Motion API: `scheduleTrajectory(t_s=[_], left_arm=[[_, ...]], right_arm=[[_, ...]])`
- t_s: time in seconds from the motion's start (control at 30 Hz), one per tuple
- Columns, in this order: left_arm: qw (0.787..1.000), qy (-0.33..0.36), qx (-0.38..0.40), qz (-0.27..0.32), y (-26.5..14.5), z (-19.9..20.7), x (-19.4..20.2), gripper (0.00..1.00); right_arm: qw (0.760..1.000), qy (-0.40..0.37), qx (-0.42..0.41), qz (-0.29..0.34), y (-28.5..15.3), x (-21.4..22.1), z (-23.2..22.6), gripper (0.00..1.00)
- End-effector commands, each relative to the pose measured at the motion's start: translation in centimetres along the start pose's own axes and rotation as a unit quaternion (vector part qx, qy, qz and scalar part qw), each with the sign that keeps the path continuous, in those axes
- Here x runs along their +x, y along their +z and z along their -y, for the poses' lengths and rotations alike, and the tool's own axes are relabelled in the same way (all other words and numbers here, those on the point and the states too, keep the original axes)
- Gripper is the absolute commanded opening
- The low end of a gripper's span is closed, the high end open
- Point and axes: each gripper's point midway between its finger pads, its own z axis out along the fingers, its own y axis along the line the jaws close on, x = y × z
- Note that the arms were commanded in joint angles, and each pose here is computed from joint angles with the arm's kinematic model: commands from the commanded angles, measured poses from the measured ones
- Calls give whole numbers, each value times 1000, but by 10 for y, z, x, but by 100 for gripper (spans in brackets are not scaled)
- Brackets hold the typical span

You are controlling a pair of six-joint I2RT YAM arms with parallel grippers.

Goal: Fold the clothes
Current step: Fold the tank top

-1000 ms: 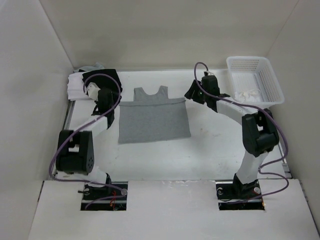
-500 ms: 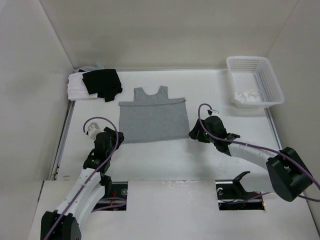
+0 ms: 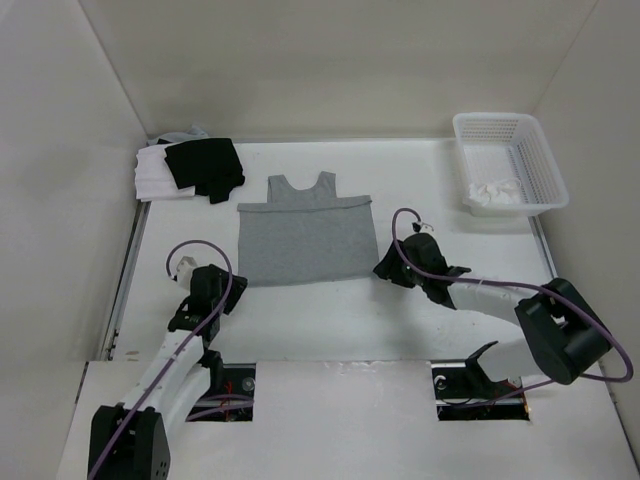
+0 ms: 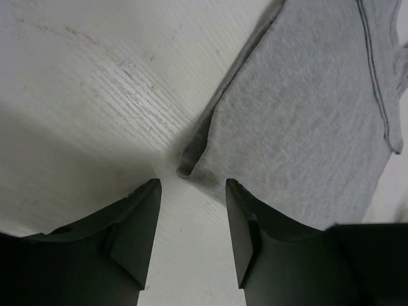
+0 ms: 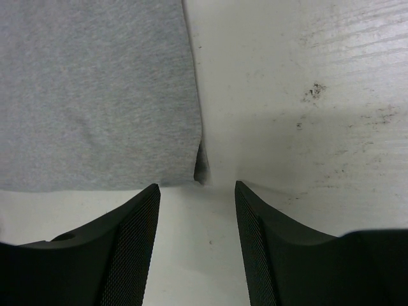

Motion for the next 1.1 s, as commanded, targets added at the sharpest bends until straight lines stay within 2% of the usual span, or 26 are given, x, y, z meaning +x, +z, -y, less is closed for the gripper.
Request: scheduleTrajectory(t_s=[0.0, 0.13, 0.3, 0.53, 0.63, 0.7, 0.87, 1.07], left_arm=[[1000, -12, 2, -13, 4, 0, 3, 41], [1000, -15, 8, -7, 8, 2, -1, 30], [1000, -9, 25, -5, 12, 8, -2, 17], [999, -6, 47, 9, 14, 16, -8, 7], [997, -11, 70, 24, 11, 25, -16, 3], [995, -12, 90, 37, 4, 35, -24, 2], [985, -4, 163, 53, -37, 79, -42, 0], [953, 39, 272, 127, -152, 144, -87, 0]], right_arm=[[999, 14, -26, 13, 3, -6, -12, 55], [999, 21, -26, 6, 9, -3, -11, 54], [999, 30, -27, -3, 14, -1, -9, 48], [999, 37, -36, -17, 18, 2, -15, 28], [998, 40, -42, -16, 16, 1, -18, 13], [998, 41, -53, 0, 10, -6, -23, 8], [993, 27, -98, 63, -42, -28, -45, 5], [981, -16, -132, 138, -159, -53, -68, 5]])
